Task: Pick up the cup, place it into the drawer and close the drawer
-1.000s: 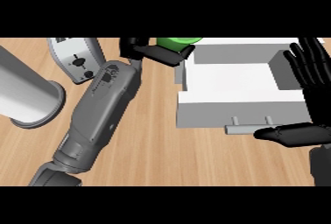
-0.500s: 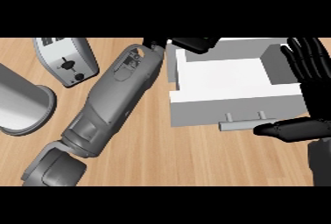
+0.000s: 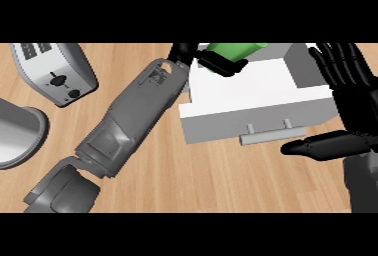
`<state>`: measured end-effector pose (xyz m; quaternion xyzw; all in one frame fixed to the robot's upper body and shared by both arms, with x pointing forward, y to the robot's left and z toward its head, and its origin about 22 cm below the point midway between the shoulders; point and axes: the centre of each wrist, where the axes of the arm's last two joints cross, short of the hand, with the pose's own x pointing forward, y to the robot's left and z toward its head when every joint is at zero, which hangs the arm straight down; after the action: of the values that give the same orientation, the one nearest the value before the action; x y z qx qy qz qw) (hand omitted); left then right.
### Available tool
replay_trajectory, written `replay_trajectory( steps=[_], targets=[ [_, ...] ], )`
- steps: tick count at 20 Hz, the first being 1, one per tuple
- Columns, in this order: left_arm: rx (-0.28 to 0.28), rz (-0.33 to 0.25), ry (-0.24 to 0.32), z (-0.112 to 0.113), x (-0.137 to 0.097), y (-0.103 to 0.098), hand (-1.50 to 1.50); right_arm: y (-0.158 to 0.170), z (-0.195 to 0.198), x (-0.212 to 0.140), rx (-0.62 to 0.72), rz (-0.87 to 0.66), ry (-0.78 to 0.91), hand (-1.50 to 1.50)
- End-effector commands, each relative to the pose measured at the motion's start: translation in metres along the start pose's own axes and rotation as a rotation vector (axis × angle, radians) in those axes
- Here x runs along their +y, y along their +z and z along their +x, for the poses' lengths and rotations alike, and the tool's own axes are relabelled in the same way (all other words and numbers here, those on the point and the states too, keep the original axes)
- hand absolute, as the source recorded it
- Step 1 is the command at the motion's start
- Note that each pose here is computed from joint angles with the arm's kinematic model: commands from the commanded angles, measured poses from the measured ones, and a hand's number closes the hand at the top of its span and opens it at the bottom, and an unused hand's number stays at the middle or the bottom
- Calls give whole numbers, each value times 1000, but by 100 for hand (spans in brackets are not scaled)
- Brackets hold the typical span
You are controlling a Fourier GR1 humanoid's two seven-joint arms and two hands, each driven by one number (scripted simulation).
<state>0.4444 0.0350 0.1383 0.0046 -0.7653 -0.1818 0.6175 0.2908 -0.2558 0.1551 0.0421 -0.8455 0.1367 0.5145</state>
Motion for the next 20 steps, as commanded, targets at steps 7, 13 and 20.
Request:
replay_trajectory(
  steps=[7,13,20],
  targets=[
    [15,-19,70,-26,-2,12,-150,-16,7,13,-54,124,-80,-150],
    [-102,-8,255,-9,-4,9,-150,-24,8,40,-87,411,-185,150],
    [-177,115,354,2,-3,5,-150,-10,0,33,128,728,0,150]
  ],
)
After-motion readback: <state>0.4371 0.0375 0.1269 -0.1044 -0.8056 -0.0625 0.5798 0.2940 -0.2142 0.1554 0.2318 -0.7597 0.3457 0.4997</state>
